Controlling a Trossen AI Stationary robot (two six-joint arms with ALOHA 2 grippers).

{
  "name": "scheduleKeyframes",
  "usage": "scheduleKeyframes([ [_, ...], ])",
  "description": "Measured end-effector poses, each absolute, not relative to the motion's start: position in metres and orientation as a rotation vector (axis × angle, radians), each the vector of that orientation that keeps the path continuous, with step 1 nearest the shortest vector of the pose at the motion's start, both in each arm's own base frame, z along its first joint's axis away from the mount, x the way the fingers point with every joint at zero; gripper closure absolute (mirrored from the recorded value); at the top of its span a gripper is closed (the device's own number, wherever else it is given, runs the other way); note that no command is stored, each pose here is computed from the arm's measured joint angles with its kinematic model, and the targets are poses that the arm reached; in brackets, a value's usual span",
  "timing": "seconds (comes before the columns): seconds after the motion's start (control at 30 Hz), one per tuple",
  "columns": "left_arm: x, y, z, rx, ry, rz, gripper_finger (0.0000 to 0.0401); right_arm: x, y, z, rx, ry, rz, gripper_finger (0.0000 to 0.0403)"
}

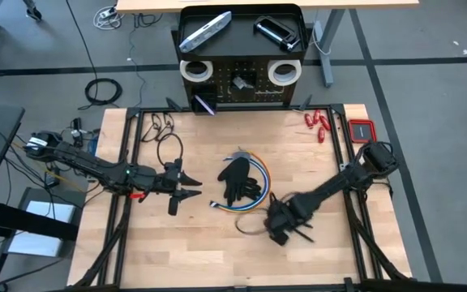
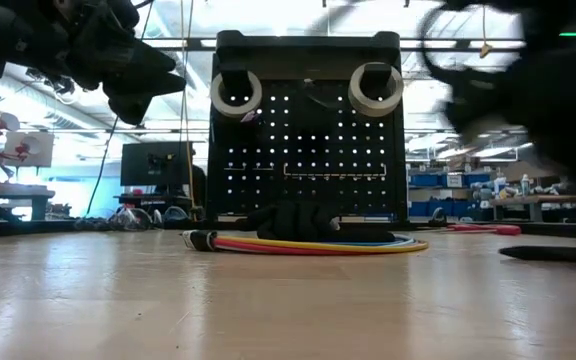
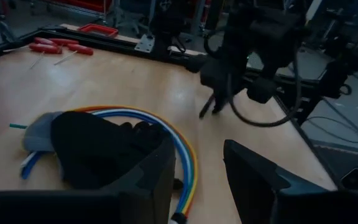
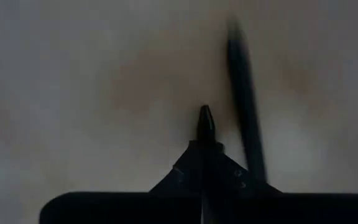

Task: Hang tools onto peg board
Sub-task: Put the black pen into the black bin on the peg board

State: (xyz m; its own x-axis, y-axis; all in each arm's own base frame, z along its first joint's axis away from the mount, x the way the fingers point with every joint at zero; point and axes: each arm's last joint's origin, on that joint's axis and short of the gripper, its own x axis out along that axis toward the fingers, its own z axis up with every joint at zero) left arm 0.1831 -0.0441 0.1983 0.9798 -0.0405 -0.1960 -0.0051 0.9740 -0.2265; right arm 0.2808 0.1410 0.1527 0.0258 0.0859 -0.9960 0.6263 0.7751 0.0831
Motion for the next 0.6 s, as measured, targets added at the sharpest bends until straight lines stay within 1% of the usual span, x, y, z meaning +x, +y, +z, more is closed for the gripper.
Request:
scheduleKeyframes([
  [0.13,0.180,-0.043,0.198,-0.209,0.225,0.002,0.0256,0.301,0.125,0.173,0.500,1.388,-0.464,0.0397],
  [0.27,0.175,-0.041,0.200,-0.203,0.234,0.024,0.0256,0.307,0.128,0.193,0.373,1.258,-0.448,0.0392],
  [0.47,0.172,-0.040,0.202,-0.209,0.226,0.030,0.0256,0.290,0.157,0.204,0.192,1.061,-0.500,0.0351],
  [0.6,0.172,-0.040,0.203,-0.212,0.214,0.032,0.0256,0.274,0.176,0.192,0.148,0.953,-0.548,0.0334],
])
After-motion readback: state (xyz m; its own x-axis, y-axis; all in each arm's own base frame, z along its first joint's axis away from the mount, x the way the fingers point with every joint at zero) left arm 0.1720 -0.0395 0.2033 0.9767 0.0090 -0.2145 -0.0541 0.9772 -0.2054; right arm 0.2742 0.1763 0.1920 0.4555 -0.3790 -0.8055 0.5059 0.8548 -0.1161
